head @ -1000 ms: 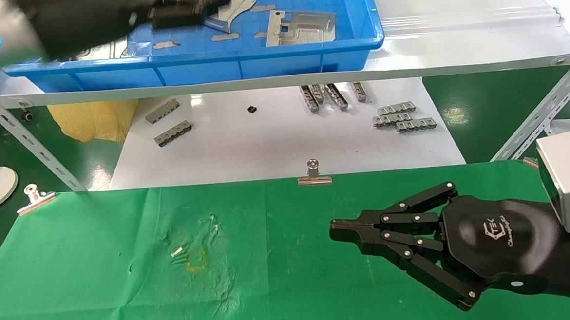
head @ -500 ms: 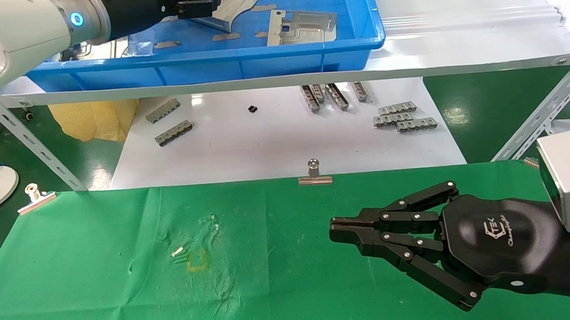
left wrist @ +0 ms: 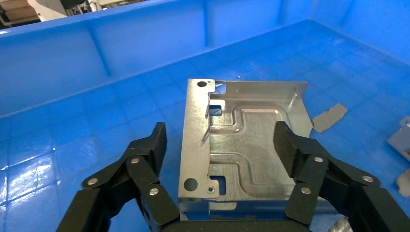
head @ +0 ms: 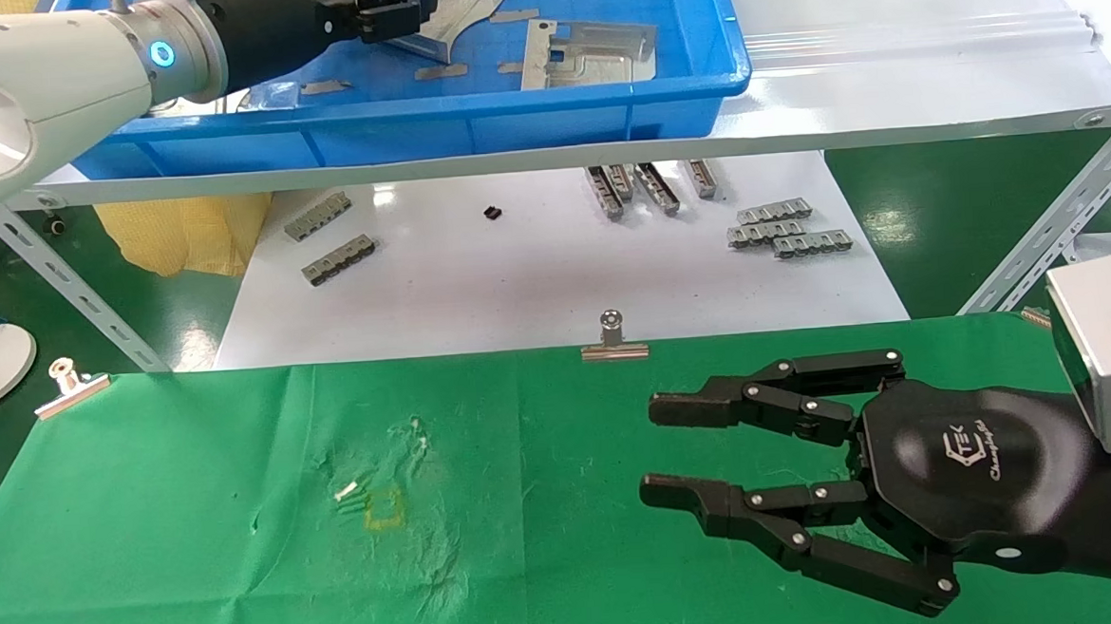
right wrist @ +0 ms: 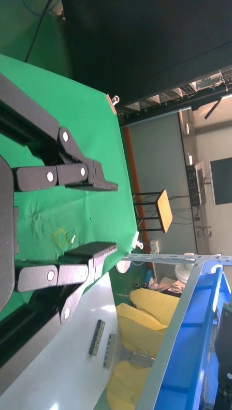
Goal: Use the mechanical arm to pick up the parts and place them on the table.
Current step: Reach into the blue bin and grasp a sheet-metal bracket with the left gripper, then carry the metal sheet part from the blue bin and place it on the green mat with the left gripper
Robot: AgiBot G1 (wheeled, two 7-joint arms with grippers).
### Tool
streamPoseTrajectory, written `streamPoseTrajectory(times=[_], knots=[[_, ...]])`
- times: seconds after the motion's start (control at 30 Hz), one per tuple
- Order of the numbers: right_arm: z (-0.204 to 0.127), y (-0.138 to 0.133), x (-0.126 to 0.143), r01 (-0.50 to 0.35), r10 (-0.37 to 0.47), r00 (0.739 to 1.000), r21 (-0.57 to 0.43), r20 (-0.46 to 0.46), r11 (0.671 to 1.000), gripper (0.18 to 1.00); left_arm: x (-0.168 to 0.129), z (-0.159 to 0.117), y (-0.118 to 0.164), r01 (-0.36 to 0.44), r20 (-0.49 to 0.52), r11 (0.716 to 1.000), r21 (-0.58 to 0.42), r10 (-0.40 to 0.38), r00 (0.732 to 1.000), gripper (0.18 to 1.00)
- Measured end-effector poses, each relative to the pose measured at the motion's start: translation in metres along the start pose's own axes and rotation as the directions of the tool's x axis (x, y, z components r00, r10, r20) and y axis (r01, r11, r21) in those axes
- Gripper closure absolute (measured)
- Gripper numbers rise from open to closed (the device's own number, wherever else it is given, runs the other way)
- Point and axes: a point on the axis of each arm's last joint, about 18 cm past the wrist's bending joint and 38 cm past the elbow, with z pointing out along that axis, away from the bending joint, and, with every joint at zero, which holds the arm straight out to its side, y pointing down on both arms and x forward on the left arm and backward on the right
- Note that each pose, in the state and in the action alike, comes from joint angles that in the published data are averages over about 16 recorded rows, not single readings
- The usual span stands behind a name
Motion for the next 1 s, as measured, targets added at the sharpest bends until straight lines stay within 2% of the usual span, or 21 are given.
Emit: streamPoseTrajectory(times=[0.17,0.63,0.9,1.0], knots=[[0.0,0.0,0.0,0.0,0.0,1.0,0.0,0.0,1.0,0.693,0.0,0.001,0.001,0.022,0.007,1.0,0.006,-0.022,1.0,0.396],[0.0,0.0,0.0,0.0,0.0,1.0,0.0,0.0,1.0,0.37,-0.002,0.002,0.004,0.018,0.022,1.0,0.005,-0.018,1.0,0.721],[0.0,0.0,0.0,0.0,0.0,1.0,0.0,0.0,1.0,0.255,-0.002,0.001,-0.003,0.003,0.017,1.0,0.028,-0.004,1.0,0.864],[0.0,0.0,0.0,0.0,0.0,1.0,0.0,0.0,1.0,0.224,-0.001,-0.002,-0.009,-0.007,0.001,0.999,0.049,0.007,1.0,0.884]])
